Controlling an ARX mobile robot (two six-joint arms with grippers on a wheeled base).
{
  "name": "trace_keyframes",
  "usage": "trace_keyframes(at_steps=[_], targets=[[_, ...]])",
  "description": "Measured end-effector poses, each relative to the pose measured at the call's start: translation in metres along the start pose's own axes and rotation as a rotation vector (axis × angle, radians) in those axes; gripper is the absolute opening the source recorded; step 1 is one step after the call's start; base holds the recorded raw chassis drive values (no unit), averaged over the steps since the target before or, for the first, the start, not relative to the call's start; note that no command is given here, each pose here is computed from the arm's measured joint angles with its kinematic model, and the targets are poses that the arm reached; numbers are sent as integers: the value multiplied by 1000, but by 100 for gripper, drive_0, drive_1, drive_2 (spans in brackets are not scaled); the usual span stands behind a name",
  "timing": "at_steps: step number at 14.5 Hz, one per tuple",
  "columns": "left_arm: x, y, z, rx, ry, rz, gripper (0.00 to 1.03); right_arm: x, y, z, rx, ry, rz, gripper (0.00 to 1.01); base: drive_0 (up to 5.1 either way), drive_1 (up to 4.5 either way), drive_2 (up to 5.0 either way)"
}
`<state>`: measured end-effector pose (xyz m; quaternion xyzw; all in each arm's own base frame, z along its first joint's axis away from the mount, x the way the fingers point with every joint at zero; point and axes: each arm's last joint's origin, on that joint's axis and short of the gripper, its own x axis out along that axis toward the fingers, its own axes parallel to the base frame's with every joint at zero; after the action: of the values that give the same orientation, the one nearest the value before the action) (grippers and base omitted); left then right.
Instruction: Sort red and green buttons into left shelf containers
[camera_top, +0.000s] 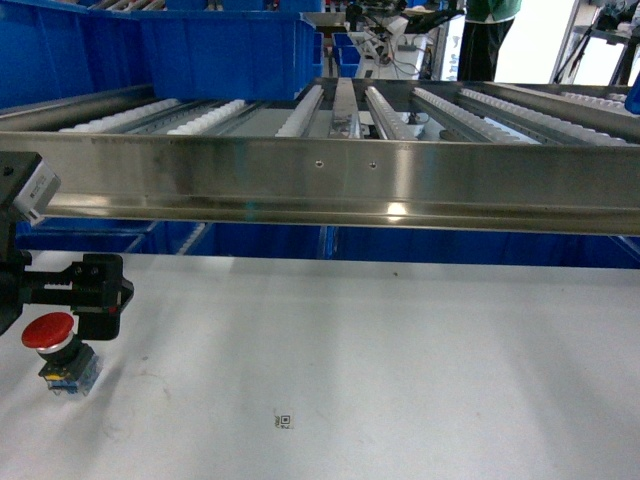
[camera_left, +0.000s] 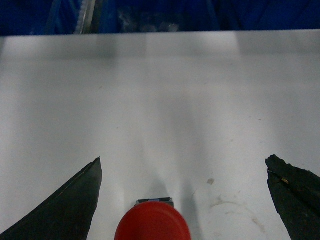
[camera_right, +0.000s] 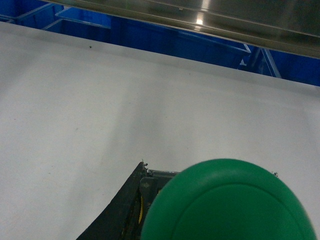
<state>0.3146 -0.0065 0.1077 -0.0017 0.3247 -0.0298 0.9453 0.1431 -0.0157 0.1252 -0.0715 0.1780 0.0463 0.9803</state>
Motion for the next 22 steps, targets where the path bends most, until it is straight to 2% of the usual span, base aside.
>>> trace_keyframes(at_steps=[1,3,6,10,12,15,16,20,21,22], targets=[[4,1,-4,-11,23,24,98,0,0,0,0,0,0,35,0,0,0],[10,1,-9,-29,50,38,98,0,0,0,0,0,0,35,0,0,0],[20,-1,-14,-43,91,14,98,0,0,0,0,0,0,35,0,0,0],[29,0,-17,-53,108,29,98,0,0,0,0,0,0,35,0,0,0],[30,1,-19,-62,117,43,70,0,0,0,0,0,0,35,0,0,0],[30,-1,-20,-74,127,41,37,0,0,0,0,0,0,35,0,0,0],[30,-4,-20,-76,133,35,32,0,0,0,0,0,0,35,0,0,0],[23,-7,-23,-87,146,19,32,0,0,0,0,0,0,35,0,0,0],[15,-8,-21,-90,133,3,32,0,0,0,0,0,0,35,0,0,0],[4,-8,-11,-89,93,-23,32,0,0,0,0,0,0,35,0,0,0]])
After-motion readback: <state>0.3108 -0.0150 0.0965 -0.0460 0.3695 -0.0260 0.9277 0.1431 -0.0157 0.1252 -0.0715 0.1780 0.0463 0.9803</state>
